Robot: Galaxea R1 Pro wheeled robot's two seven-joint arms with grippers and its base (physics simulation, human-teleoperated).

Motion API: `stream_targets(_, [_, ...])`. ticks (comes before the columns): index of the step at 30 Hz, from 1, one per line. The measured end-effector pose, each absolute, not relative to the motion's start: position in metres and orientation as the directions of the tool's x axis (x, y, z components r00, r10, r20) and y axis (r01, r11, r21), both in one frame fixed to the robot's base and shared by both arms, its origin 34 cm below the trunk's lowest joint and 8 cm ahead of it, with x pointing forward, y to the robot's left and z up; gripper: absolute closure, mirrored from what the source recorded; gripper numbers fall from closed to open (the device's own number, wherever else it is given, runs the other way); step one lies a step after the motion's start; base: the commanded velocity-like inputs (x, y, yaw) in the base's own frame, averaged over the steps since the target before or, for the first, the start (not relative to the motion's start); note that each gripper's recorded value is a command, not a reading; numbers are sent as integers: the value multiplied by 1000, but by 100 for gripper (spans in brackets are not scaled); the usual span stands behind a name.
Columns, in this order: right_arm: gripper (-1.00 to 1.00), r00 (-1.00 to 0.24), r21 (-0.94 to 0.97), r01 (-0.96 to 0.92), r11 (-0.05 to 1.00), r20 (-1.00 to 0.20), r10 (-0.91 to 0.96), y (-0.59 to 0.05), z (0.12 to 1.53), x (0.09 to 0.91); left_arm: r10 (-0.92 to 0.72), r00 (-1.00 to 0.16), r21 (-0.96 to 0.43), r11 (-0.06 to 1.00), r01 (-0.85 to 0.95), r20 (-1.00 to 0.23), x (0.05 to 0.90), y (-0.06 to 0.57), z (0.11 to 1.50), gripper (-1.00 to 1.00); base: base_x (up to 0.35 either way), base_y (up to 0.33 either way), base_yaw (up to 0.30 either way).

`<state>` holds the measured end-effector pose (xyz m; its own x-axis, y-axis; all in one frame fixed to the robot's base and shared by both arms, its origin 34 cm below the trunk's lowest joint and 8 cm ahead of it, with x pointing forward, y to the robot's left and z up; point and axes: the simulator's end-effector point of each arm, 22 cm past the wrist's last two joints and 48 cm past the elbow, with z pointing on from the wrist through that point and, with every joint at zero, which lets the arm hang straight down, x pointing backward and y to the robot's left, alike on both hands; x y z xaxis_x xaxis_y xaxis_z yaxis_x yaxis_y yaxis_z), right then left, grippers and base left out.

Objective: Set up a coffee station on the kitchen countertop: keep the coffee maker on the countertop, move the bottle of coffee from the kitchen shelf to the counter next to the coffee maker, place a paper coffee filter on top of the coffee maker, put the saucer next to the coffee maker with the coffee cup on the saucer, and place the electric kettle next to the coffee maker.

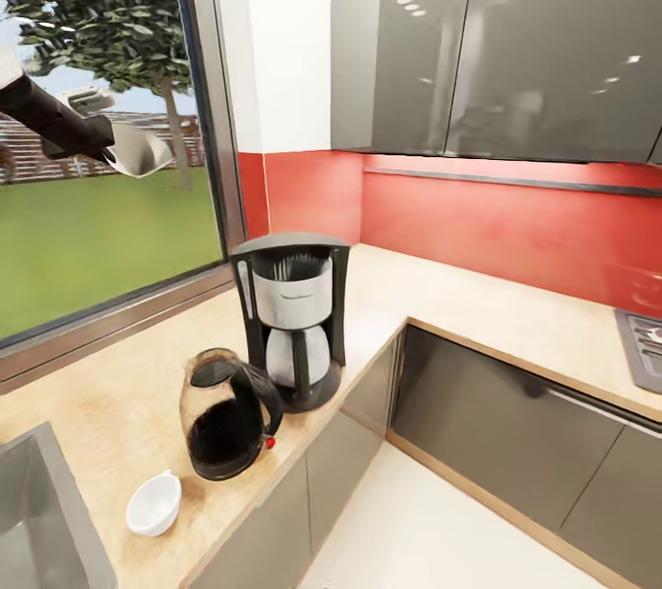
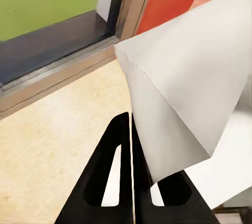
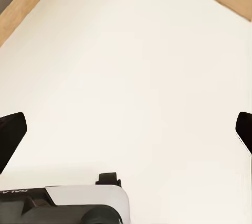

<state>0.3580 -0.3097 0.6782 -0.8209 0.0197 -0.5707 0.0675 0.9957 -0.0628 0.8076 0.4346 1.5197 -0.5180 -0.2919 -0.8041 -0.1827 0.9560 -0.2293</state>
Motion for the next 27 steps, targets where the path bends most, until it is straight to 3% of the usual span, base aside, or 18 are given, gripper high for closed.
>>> stream_targets(11, [-100,-822,-63,67,996,-569,20,-310,678,357,-289,-517,-228,957,-179,-806,808,432,1521,100,-220,-219,261])
stream_targets(27, [-100,-824,-65,60,996,-567,12,-309,677,356,-280,-520,-220,960,-175,-807,810,428,1520,100,-129,-254,12])
